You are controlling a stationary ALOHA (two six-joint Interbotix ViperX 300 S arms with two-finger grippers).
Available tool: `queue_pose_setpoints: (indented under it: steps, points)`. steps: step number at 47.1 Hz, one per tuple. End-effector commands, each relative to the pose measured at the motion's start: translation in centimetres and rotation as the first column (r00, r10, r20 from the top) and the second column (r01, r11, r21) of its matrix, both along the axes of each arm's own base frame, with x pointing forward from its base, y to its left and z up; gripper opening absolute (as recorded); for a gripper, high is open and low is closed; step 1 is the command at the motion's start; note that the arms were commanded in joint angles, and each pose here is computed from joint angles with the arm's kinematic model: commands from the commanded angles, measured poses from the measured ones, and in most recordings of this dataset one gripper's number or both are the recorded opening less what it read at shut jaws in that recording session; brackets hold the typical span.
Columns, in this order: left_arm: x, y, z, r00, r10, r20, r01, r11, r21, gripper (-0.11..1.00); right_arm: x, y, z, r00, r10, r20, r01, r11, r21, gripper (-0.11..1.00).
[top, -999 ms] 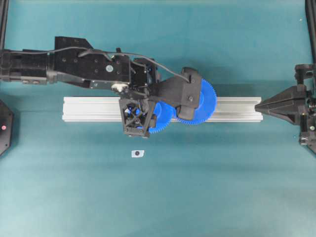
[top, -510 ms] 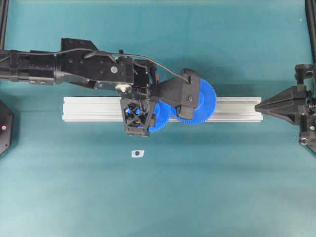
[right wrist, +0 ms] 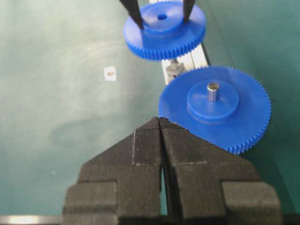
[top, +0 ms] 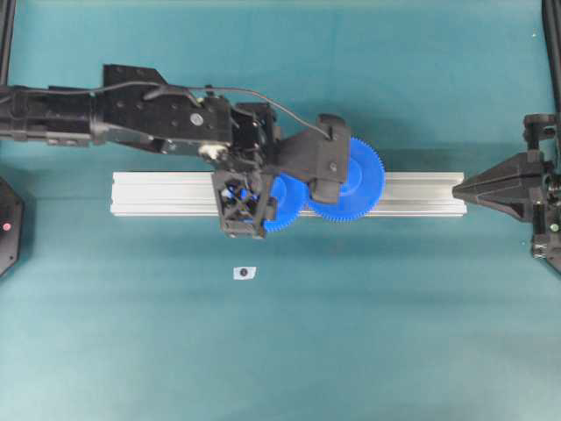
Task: Find the location of the shaft and insert the small gear.
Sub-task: 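Align the gear's bore with the left shaft, meshing with the large gear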
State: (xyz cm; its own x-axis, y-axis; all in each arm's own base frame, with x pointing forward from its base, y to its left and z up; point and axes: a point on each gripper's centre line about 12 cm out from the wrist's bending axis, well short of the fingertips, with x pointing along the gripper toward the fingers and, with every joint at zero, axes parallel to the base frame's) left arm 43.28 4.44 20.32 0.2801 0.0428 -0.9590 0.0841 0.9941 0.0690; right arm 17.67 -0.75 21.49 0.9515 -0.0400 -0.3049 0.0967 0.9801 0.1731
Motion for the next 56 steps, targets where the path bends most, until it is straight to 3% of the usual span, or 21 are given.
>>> queue_pose_setpoints:
  steps: [1, 36, 56]
  points:
    - [-0.5, 1.2, 0.3, 1.0, 0.028, 0.0, -0.028, 1.0, 0.003, 0.64, 0.2, -0.1, 0.4, 1.0, -0.006, 0.01, 0.006, 1.0, 0.01, 0.0]
    - [1.2, 2.2, 1.1, 0.999, 0.04, 0.024, -0.04, 0.999, 0.007, 0.64, 0.1, -0.1, 0.3, 1.0, -0.006, 0.008, 0.006, 1.0, 0.008, 0.0]
    - [0.0, 2.0, 0.5, 0.999, 0.043, -0.023, -0.043, 0.999, 0.001, 0.64, 0.1, 0.0, 0.3, 1.0, -0.005, 0.01, 0.005, 1.0, 0.01, 0.0]
